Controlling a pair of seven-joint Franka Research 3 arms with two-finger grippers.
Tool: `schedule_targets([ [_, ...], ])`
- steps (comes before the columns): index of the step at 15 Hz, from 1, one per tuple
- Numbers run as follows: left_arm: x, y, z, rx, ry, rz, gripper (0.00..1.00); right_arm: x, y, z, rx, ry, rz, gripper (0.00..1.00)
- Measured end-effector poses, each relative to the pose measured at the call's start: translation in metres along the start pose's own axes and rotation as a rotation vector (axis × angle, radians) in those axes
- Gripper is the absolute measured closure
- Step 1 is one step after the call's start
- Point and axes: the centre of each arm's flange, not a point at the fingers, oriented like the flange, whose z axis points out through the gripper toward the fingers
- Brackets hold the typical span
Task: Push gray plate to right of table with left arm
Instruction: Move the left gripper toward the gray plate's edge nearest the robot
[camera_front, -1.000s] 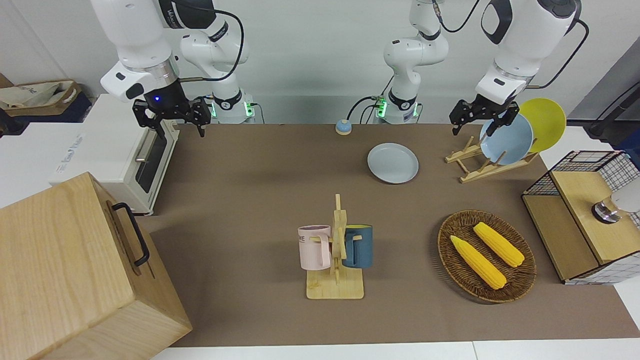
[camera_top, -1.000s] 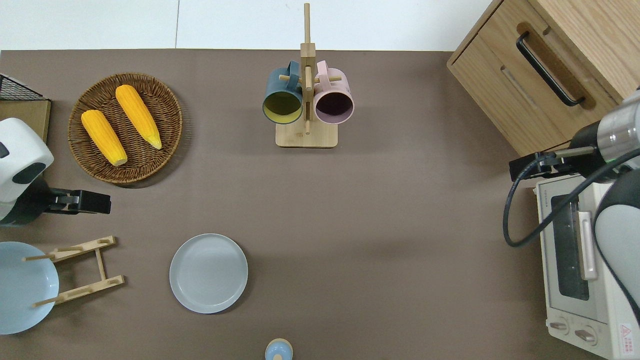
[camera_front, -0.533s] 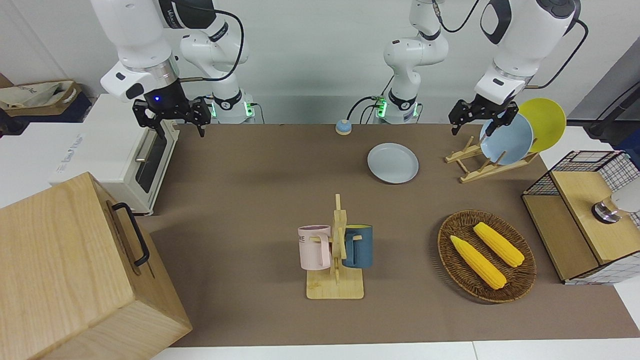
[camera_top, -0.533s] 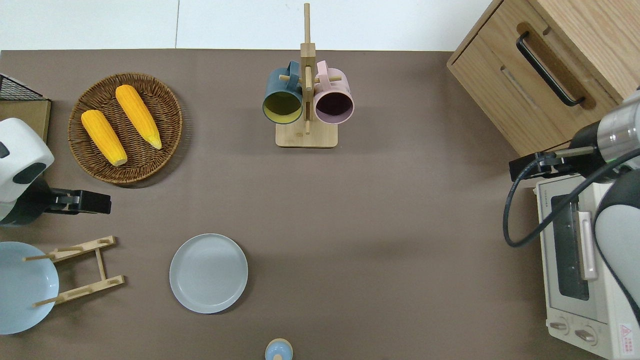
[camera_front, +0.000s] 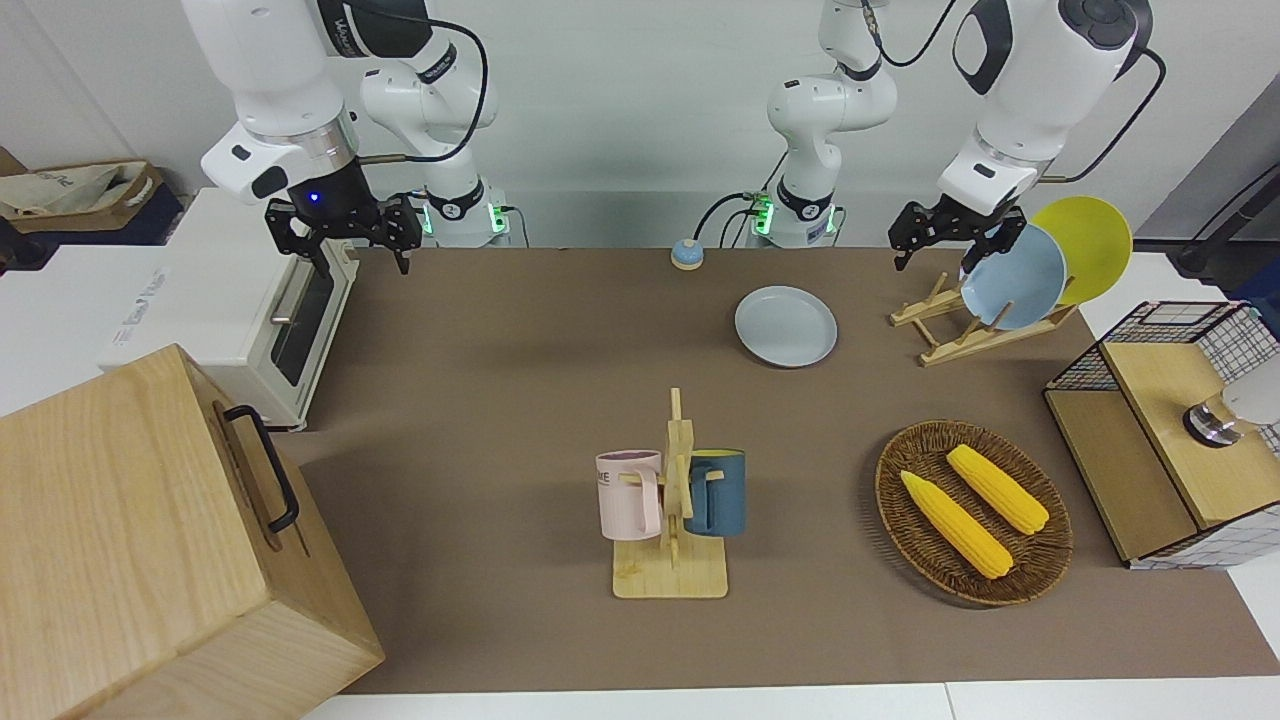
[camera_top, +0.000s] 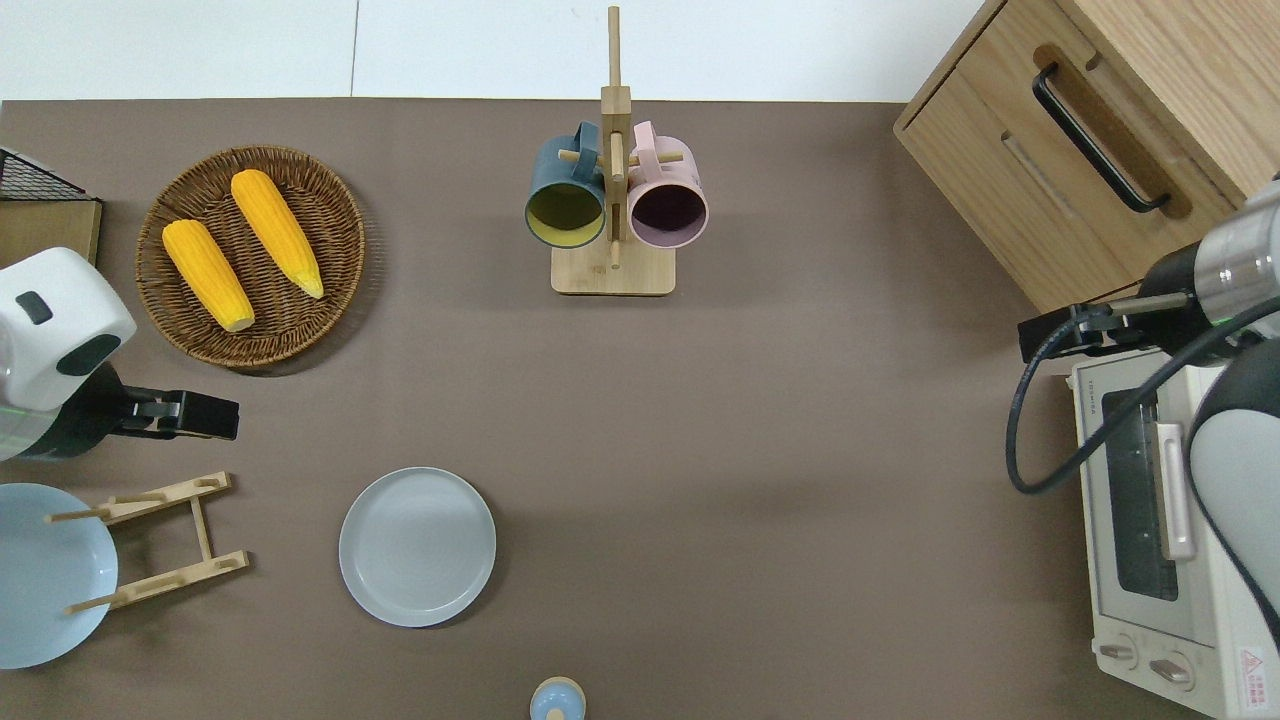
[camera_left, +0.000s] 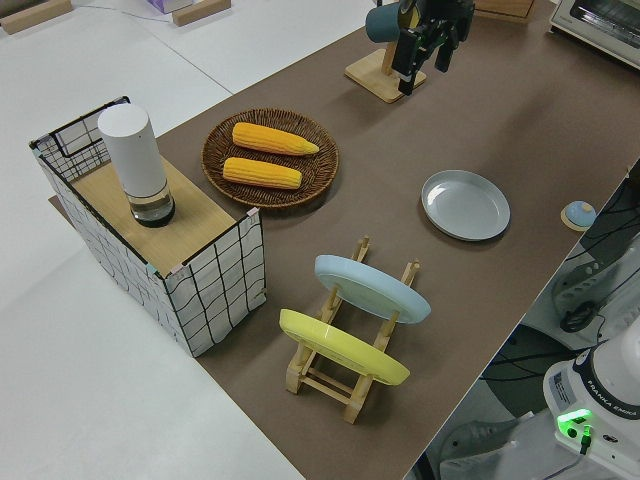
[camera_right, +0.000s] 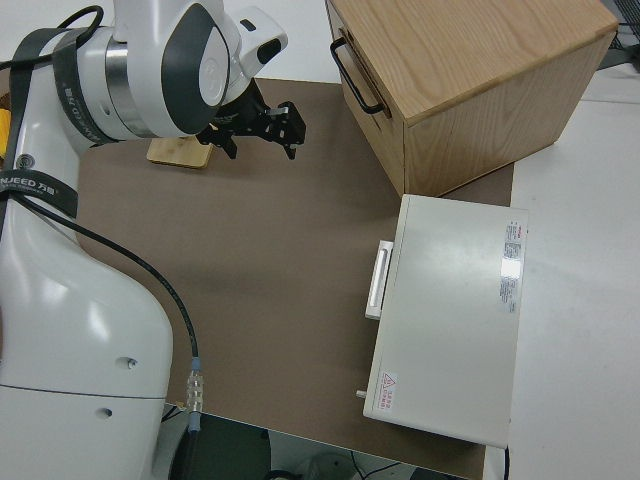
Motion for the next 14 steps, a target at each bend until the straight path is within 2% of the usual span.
schedule_targets([
  [6, -0.012, 0.002, 0.023, -0.012, -0.040, -0.005, 0.00, 0.000, 0.000, 0.000, 0.000, 0.000, 0.000, 0.01],
  [14, -0.019, 0.003, 0.063, -0.017, -0.050, -0.015, 0.00, 0.000, 0.000, 0.000, 0.000, 0.000, 0.000, 0.01],
])
